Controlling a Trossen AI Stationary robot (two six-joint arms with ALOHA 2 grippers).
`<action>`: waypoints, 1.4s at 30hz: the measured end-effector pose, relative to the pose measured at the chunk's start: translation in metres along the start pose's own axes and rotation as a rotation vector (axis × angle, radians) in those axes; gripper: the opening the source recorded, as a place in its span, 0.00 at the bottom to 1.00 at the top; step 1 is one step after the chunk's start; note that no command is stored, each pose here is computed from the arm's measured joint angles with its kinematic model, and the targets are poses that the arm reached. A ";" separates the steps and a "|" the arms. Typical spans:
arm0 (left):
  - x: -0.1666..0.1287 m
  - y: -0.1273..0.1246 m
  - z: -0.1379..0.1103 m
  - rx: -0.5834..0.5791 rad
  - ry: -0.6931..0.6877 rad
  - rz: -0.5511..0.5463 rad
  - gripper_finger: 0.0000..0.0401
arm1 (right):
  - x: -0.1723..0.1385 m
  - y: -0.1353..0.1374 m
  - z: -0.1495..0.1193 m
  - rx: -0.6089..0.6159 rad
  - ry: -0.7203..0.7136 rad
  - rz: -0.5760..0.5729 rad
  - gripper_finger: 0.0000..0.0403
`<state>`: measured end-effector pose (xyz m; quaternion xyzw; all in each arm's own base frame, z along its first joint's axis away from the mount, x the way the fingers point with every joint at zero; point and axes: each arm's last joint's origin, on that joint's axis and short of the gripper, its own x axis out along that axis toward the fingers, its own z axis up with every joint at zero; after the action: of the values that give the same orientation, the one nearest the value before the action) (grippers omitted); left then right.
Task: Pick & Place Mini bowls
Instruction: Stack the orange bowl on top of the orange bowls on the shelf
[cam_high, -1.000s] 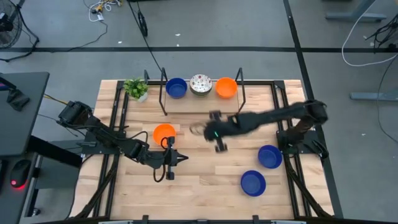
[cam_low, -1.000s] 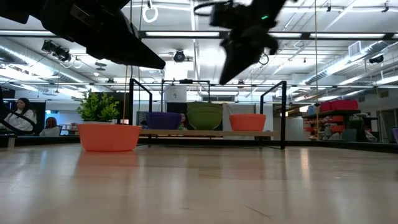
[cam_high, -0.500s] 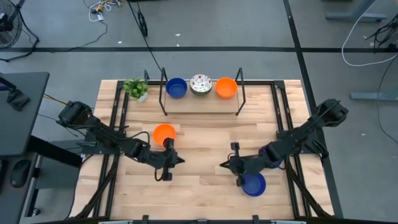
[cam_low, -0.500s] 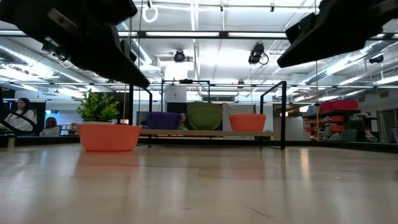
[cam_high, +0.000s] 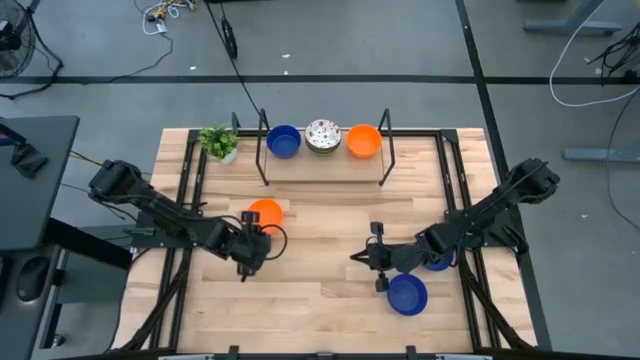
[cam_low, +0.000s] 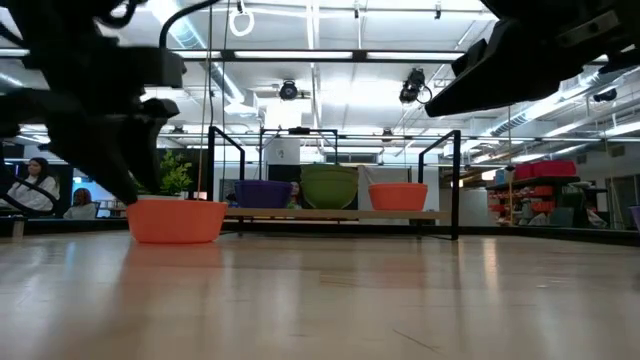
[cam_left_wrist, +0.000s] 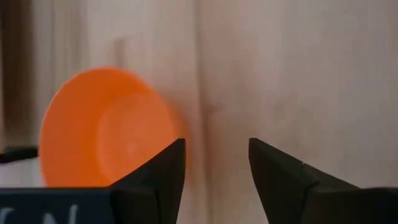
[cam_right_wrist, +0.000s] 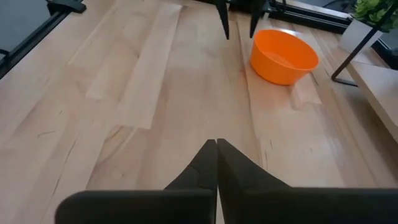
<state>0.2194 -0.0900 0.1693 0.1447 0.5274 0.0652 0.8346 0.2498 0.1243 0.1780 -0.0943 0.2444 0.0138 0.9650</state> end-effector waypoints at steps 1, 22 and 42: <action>0.002 0.001 -0.002 -0.004 0.006 0.015 0.46 | 0.000 0.000 0.000 0.000 0.000 0.000 0.01; 0.018 0.017 -0.008 -0.068 0.017 0.027 0.02 | 0.000 0.000 0.000 -0.001 0.001 0.000 0.01; -0.001 0.002 0.051 0.112 -0.619 -0.424 0.02 | 0.012 -0.029 0.023 0.079 -0.195 0.216 0.23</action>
<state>0.2648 -0.0970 0.1918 0.0905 0.2714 -0.1849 0.9402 0.2734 0.0999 0.1966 -0.0276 0.1588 0.1168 0.9800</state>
